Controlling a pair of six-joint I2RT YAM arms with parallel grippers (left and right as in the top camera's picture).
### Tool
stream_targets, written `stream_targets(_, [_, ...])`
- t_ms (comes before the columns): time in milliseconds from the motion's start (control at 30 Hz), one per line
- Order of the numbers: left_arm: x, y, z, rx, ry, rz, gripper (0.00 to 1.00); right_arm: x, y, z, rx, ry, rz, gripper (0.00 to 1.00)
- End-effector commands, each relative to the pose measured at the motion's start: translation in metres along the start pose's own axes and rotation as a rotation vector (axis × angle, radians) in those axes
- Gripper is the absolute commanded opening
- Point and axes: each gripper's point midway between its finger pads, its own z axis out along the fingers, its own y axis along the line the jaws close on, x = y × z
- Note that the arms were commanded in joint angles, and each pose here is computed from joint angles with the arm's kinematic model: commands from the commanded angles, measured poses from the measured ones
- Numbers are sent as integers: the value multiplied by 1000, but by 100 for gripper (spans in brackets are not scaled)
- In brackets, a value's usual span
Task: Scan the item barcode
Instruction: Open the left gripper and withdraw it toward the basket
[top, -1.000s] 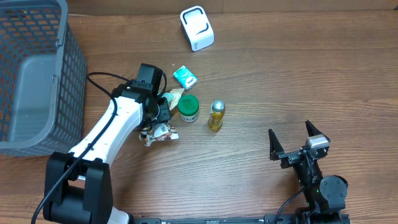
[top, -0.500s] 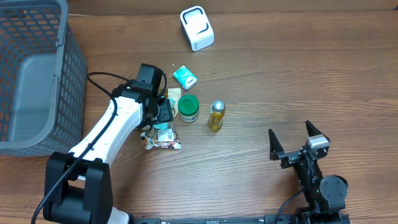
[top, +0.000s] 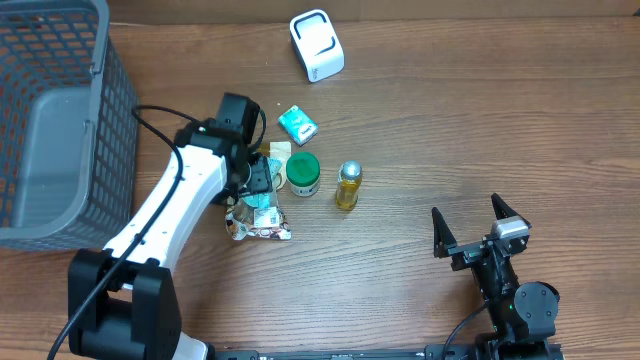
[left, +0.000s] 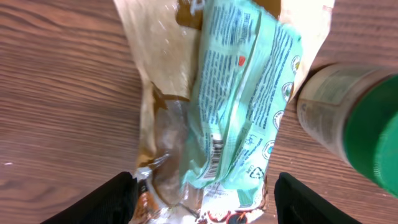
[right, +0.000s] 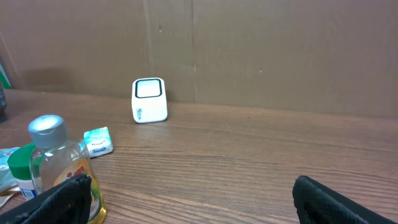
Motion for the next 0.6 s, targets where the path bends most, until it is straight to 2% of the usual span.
stream_targets(0, [-28, 9, -29, -12, -84, 23, 67, 4, -3, 0, 13, 5, -3, 100])
stream_targets(267, [-67, 44, -66, -15, -159, 4, 71, 4, -3, 0, 13, 5, -3, 100])
stream_targets(367, [-72, 64, -67, -30, -163, -28, 78, 4, -3, 0, 12, 5, -3, 100])
stream_targets(433, [-74, 79, -66, -47, -158, -42, 80, 4, -3, 0, 13, 5, -3, 100])
stream_targets(500, [-73, 95, -66, -68, -150, -78, 100, 4, -3, 0, 12, 5, -3, 100])
stream_targets(567, [-73, 110, -66, -98, -147, -110, 100, 4, -3, 0, 13, 5, -3, 100])
